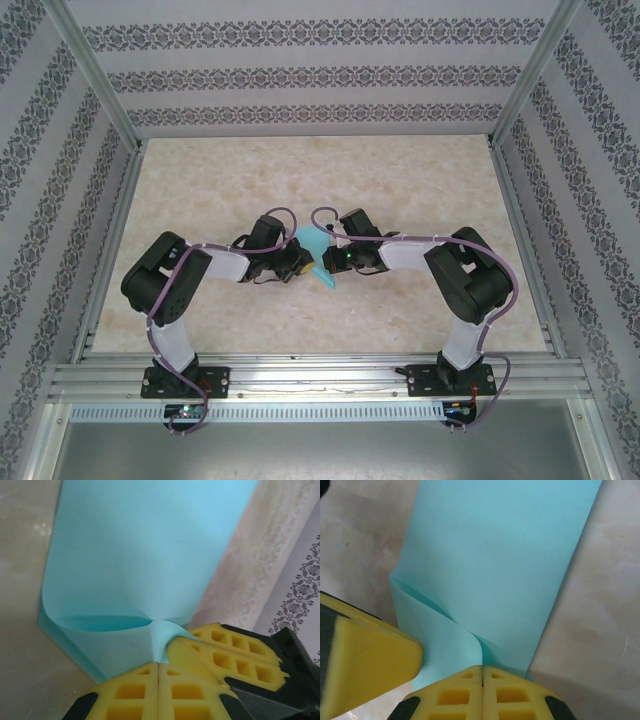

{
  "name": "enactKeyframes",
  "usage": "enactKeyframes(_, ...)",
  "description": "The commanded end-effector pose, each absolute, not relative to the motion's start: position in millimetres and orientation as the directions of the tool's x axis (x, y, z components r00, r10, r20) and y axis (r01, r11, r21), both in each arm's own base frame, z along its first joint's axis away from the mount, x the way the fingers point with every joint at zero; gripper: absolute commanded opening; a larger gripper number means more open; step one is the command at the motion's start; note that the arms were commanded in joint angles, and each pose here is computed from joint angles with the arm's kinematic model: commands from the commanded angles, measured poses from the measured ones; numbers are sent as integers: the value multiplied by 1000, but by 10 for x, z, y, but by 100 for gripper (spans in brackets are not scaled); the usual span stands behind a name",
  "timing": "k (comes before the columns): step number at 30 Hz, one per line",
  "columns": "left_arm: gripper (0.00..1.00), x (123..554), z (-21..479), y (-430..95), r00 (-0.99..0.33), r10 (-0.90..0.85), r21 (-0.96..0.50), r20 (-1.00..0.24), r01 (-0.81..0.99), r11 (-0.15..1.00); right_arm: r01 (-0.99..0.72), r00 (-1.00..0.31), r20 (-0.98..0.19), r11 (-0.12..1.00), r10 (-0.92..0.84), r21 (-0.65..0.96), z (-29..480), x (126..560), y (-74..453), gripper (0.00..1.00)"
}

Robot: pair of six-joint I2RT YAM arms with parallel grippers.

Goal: Fold a paper plane with a square sheet of paper (pick it up from the middle)
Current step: Third fold the triangle at the center of the table.

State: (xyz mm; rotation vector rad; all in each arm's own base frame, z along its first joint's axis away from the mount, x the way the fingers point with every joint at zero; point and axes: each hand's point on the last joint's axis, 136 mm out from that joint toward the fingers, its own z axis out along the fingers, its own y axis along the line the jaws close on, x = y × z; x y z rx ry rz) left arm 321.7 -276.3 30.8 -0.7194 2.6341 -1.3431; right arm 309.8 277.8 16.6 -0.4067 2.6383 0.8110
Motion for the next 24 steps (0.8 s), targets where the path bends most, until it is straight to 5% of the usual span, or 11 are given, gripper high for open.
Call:
enactKeyframes(1,0,3166,229,-2756,-882,-451,-757,134,-385,528,-344,-916,-352,824,-190,450,-20,2989,2713,0)
enactKeyframes(13,0,2981,-94,-2637,-883,-441,-684,159,-420,596,-340,-918,-359,803,-170,490,95,3017,2793,0)
enactKeyframes(24,0,2963,-103,-2631,-891,-427,-679,157,-411,608,-255,-906,-423,779,14,573,759,3209,2587,35)
